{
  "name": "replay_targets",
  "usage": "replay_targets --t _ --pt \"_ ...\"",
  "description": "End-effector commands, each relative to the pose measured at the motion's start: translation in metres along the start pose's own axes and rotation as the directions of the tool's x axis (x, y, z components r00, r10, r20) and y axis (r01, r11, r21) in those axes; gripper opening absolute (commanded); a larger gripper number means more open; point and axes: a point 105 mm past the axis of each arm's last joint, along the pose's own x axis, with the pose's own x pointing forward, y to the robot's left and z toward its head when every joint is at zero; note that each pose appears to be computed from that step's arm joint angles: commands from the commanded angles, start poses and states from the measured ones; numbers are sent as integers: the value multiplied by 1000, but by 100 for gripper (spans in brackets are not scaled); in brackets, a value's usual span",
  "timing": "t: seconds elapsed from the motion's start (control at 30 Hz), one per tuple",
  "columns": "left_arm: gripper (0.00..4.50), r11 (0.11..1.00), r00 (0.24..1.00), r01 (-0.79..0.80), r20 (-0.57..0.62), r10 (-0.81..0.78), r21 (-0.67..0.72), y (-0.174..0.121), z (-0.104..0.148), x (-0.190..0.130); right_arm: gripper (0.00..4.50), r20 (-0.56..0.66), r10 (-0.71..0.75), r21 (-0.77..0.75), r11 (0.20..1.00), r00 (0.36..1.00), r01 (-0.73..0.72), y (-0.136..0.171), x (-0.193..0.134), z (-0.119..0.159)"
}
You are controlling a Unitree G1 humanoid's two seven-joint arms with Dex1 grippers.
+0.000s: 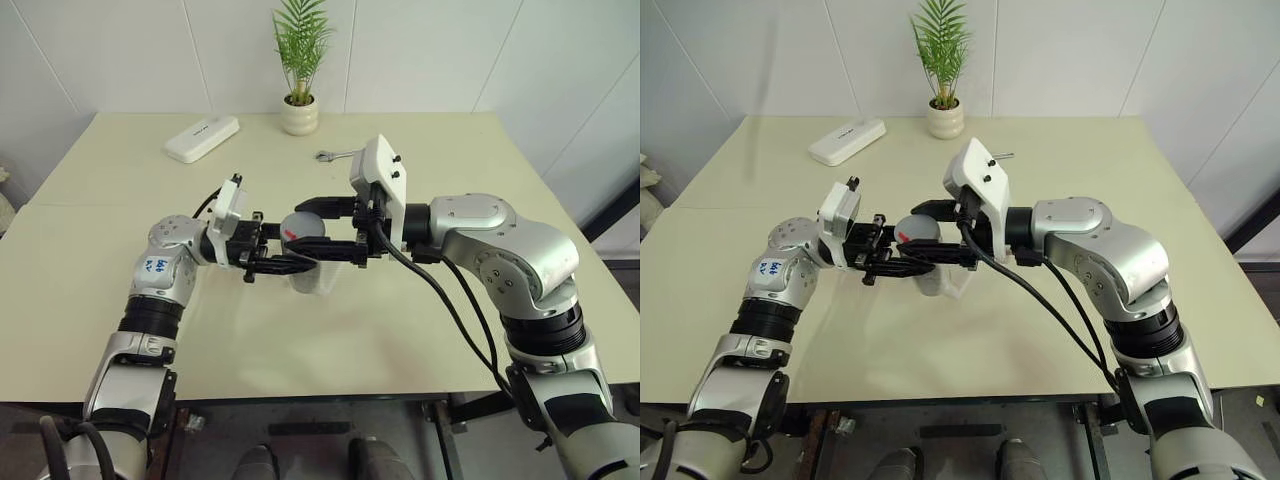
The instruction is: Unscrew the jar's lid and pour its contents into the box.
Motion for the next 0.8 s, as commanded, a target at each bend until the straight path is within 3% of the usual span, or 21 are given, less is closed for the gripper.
replay_targets --t 0.03,0.8 --pt "200 994 994 105 -22 -105 -12 -15 -4 -2 254 97 -35 -103 994 995 45 -7 -16 36" --pt "200 990 995 102 -4 -103 -99 -22 -9 0 254 115 -97 -218 968 989 121 -28 -30 56"
